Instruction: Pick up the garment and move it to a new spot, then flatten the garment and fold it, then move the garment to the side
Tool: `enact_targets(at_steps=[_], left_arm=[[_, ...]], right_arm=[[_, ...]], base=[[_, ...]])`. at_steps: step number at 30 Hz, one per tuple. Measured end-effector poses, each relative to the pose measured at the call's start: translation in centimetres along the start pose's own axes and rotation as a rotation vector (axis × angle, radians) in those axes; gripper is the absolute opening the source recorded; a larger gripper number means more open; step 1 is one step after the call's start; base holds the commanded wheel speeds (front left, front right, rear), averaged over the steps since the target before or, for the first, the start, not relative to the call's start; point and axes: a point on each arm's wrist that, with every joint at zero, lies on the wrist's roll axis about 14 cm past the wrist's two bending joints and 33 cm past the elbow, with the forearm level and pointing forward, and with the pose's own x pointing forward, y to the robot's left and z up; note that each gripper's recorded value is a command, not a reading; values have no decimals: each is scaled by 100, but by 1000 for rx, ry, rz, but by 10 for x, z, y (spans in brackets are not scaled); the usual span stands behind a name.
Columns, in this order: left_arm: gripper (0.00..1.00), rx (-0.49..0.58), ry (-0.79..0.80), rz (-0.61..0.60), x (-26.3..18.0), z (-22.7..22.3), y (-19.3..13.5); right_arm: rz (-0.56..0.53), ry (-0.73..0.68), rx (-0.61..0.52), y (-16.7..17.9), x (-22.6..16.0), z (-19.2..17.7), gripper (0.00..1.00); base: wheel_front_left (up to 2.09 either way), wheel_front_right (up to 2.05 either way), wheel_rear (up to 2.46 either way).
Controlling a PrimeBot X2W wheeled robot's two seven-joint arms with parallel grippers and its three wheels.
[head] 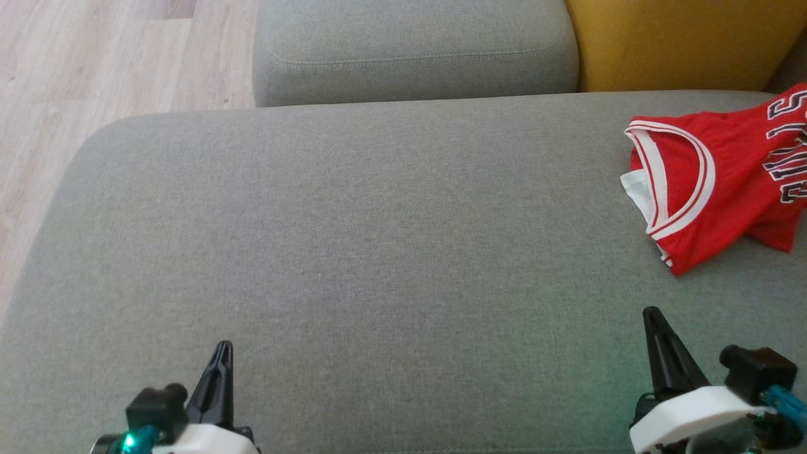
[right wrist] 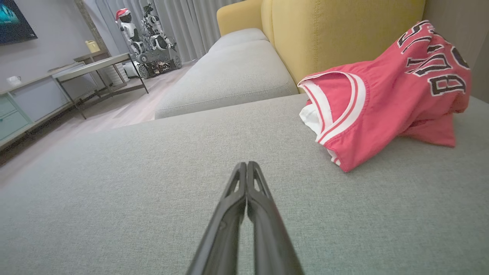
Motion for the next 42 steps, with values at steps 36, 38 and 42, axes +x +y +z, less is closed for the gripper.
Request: enact_targets(at_steps=[36,38,42], left_arm=[[0,-443,84,54,17,-6,11],[0,-468,88,61,17,-8,12],[0,-521,91,73,18,-8,15]], right_arm=[[-13,-35,433,-8,8,2,0],[-10,-45,455,-8,10,5,0],[-15,-43,504,-10,10,4,0]], base=[[0,0,0],[0,0,0],[0,0,0]])
